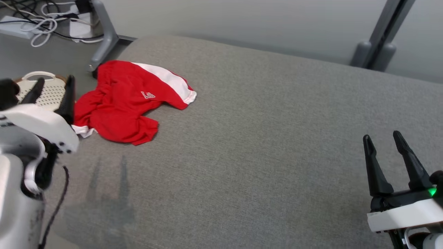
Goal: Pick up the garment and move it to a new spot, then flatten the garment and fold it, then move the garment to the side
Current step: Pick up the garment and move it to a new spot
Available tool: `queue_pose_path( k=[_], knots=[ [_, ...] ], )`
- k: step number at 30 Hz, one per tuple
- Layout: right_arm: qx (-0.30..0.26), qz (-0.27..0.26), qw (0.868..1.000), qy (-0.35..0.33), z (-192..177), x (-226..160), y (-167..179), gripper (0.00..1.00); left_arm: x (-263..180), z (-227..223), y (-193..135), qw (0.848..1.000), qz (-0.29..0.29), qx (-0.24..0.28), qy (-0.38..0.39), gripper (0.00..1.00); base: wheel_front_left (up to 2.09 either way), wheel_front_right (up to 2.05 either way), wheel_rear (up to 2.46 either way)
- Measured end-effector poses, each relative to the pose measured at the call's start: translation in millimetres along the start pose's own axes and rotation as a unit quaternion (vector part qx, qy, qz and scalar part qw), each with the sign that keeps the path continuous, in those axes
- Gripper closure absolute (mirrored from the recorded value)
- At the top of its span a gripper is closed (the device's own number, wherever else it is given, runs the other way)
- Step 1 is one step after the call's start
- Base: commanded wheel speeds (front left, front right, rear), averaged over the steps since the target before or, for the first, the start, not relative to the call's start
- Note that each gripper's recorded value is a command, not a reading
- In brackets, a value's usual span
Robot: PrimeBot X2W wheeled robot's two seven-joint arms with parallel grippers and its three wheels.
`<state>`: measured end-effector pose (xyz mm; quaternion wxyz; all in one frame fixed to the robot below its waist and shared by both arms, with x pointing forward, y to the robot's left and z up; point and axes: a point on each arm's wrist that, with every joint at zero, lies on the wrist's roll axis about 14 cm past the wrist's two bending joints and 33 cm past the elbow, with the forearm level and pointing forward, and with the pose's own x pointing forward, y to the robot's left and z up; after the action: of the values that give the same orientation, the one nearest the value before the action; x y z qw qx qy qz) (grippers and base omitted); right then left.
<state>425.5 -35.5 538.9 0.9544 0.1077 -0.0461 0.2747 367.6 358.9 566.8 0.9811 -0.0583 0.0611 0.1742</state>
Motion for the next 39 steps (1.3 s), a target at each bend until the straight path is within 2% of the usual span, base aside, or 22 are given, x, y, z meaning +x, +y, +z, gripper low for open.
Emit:
queue_pose_path(
  k=[4, 5, 11, 15, 16, 20, 25, 28, 29, 30, 31, 36, 37, 39],
  knots=[
    [0.001, -0.017, 1.0, -0.004, -1, 4, -17, 0.0, 44, 6, 4, 0.999, 0.005, -0.005, 0.039, 0.0, 0.0, 0.0, 0.0],
    [0.001, -0.026, 1.0, -0.008, -1, 6, -27, 0.0, 66, 2, 9, 0.998, 0.013, -0.001, 0.062, 0.0, 0.0, 0.0, 0.0],
    [-0.004, -0.061, 0.998, -0.014, -4, 5, -59, 0.0, 119, -51, 11, 0.983, 0.022, -0.014, 0.182, 0.0, 0.0, 0.0, 0.0],
    [-0.013, -0.091, 0.996, -0.013, -6, -3, -81, 0.0, 137, -106, 6, 0.961, 0.028, -0.03, 0.272, 0.0, 0.0, 0.0, 0.0],
    [-0.013, -0.091, 0.996, -0.013, -6, -3, -81, 0.0, 137, -106, 6, 0.961, 0.028, -0.03, 0.272, 0.0, 0.0, 0.0, 0.0],
    [-0.017, -0.118, 0.993, 0.0, -15, -14, -98, 0.0, 134, -166, 1, 0.927, 0.04, -0.044, 0.37, 0.0, 0.0, 0.0, 0.0],
    [-0.022, -0.144, 0.989, 0.012, -23, -26, -115, 0.0, 123, -219, -8, 0.891, 0.039, -0.043, 0.45, 0.0, 0.0, 0.0, 0.0],
    [-0.023, -0.149, 0.988, 0.016, -24, -28, -117, 0.0, 122, -226, -11, 0.884, 0.031, -0.046, 0.465, 0.0, 0.0, 0.0, 0.0],
    [-0.024, -0.15, 0.988, 0.015, -24, -29, -117, 0.0, 122, -225, -12, 0.885, 0.03, -0.046, 0.463, 0.29, 0.0, 0.0, 0.0],
    [-0.024, -0.149, 0.988, 0.014, -23, -28, -117, 0.0, 122, -223, -12, 0.888, 0.028, -0.045, 0.457, 0.96, 0.0, 0.0, 0.0],
    [-0.024, -0.147, 0.989, 0.013, -22, -28, -115, 0.0, 122, -222, -12, 0.891, 0.025, -0.042, 0.452, 1.0, 0.0, 0.0, 0.0],
    [-0.023, -0.139, 0.99, 0.008, -18, -26, -109, 0.0, 123, -211, -20, 0.907, 0.009, -0.038, 0.42, 1.0, 0.0, 0.0, 0.0],
    [-0.023, -0.136, 0.99, 0.002, -14, -26, -105, 0.0, 128, -197, -21, 0.919, 0.001, -0.026, 0.394, 1.0, 0.0, 0.0, 0.0],
    [-0.024, -0.135, 0.991, -0.005, -8, -28, -102, 0.0, 134, -178, -23, 0.932, -0.008, -0.012, 0.363, 1.0, 0.0, 0.0, 0.0]
  ],
)
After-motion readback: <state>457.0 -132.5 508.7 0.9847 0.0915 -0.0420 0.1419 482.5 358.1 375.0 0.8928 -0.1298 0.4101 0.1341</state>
